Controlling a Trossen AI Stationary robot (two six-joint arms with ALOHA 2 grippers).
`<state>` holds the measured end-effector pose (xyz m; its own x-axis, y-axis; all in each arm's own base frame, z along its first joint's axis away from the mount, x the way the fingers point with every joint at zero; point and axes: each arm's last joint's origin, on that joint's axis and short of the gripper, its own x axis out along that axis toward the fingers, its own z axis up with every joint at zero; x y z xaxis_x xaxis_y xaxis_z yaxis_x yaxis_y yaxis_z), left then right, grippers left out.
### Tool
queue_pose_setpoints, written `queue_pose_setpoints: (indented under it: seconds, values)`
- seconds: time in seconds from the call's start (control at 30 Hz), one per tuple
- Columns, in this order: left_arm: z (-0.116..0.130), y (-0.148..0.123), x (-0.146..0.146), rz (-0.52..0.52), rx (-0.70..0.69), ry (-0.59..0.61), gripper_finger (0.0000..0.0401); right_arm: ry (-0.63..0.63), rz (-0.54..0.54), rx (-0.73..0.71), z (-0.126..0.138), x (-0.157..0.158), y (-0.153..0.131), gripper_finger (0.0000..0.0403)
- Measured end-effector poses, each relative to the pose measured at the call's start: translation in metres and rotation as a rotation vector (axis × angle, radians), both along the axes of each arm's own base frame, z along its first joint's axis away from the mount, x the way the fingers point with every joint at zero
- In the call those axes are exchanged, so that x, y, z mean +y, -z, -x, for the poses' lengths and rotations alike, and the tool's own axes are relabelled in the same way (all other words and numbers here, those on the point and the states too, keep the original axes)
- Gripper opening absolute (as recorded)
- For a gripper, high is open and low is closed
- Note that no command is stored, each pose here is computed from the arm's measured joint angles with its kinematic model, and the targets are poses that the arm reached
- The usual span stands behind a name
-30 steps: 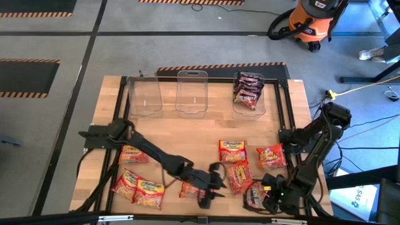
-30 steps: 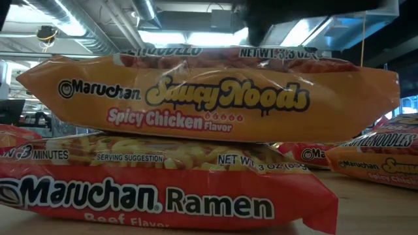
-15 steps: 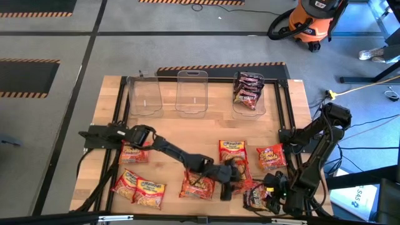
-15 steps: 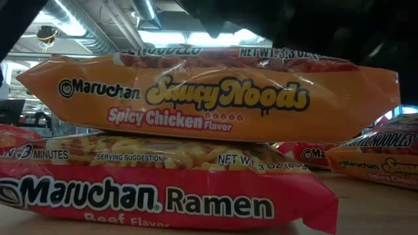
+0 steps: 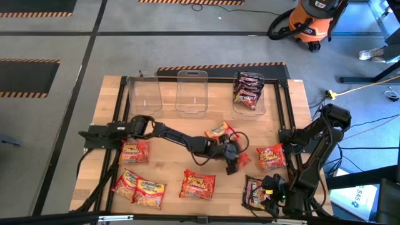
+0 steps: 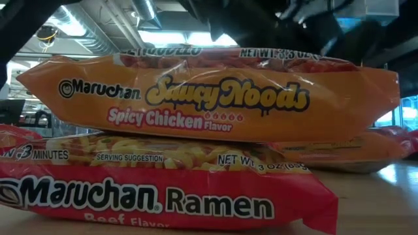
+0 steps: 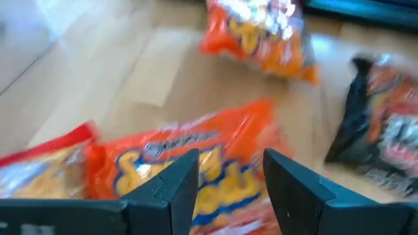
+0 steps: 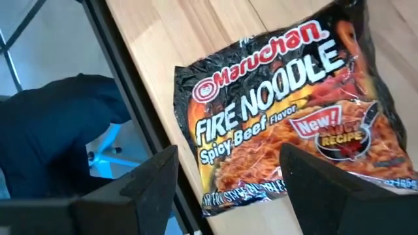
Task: Sort Maruchan noodles
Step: Put the black noodle pack into the right transparent bin
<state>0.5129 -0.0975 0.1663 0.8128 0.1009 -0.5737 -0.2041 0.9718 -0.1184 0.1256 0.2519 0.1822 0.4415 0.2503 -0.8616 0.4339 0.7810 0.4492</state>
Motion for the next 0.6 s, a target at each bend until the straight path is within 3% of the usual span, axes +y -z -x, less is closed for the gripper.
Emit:
queue_pose_setpoints:
  seconds: [0.1,0.27,0.43,0.6]
  values:
    - [0.002,-0.018,-0.013,0.076,-0.076,0.018,0.0165,-0.019,0.02,0.021,0.002,-0.004,-0.003,0.0248]
    - [0.005,-0.027,-0.067,0.2,-0.25,0.155,0.0165,-0.071,0.103,0.097,0.009,-0.014,-0.003,0.0248]
    - [0.013,-0.009,-0.119,0.262,-0.36,0.205,0.0165,-0.128,0.186,0.131,0.012,-0.019,0.0,0.0248]
    - [0.018,0.015,-0.138,0.313,-0.354,0.145,0.0165,-0.172,0.221,0.094,0.011,-0.02,0.0,0.0248]
